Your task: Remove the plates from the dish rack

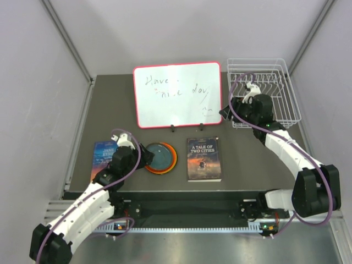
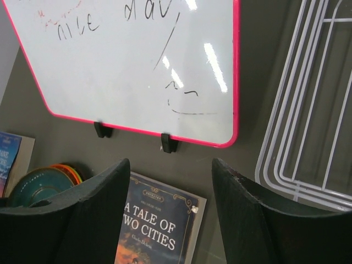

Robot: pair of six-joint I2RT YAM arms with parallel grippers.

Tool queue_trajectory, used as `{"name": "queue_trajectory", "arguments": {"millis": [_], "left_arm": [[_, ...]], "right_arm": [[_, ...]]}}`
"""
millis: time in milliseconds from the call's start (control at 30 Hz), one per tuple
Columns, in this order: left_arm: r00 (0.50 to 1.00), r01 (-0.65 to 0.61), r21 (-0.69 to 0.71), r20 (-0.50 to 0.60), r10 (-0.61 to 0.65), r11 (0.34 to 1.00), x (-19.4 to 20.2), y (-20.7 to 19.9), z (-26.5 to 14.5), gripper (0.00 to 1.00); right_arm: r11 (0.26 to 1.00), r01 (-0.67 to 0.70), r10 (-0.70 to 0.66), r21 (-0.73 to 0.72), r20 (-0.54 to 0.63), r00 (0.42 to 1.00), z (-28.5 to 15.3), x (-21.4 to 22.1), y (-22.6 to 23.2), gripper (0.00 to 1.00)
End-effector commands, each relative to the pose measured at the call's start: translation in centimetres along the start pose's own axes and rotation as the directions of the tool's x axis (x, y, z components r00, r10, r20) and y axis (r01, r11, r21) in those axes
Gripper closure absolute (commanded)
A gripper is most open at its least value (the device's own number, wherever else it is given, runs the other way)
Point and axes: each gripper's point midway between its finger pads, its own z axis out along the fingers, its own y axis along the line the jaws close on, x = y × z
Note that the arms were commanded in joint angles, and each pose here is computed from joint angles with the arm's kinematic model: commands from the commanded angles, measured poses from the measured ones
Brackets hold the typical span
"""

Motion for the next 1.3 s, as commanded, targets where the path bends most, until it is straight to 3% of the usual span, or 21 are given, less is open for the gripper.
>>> {"name": "queue_trajectory", "arguments": {"millis": [0,400,567,667,900,1133,1267], "left_arm": [[1.0,-0.012,0.012,0.024,0.012,1.0,-1.0,-0.7,-0.2,0.36],[0.991,-0.091,-0.088,0.087,0.099,0.992,-3.8,0.0,-1.2,0.14],[0.981,-0.136,-0.059,0.132,0.143,0.989,-5.8,-1.5,-1.1,0.13],[0.96,-0.216,-0.015,0.177,0.216,0.976,-7.3,-3.1,-0.6,0.1],[0.91,-0.376,-0.075,0.159,0.383,0.924,-10.6,-5.1,1.6,0.03],[0.852,-0.438,-0.097,0.27,0.448,0.894,-15.9,-8.5,2.0,0.02],[0.831,-0.446,-0.198,0.271,0.486,0.873,-17.8,-8.0,2.6,0.02]], "right_arm": [[0.999,0.033,-0.034,0.014,0.056,0.998,-0.6,-1.5,-0.1,0.38],[0.984,0.112,-0.122,0.139,0.064,0.99,-1.6,-2.2,-2.2,0.35],[0.976,0.125,-0.143,0.177,0.094,0.985,-2.1,-3.1,-2.6,0.32],[0.967,0.149,-0.175,0.205,0.114,0.978,-2.8,-4.0,-2.7,0.22],[0.934,0.193,-0.255,0.302,0.179,0.95,-4.2,-6.2,-3.8,0.0],[0.892,0.199,-0.311,0.405,0.232,0.922,-6.8,-7.8,-4.8,0.0],[0.888,0.168,-0.323,0.428,0.319,0.891,-8.4,-9.4,-4.4,0.0]]}}
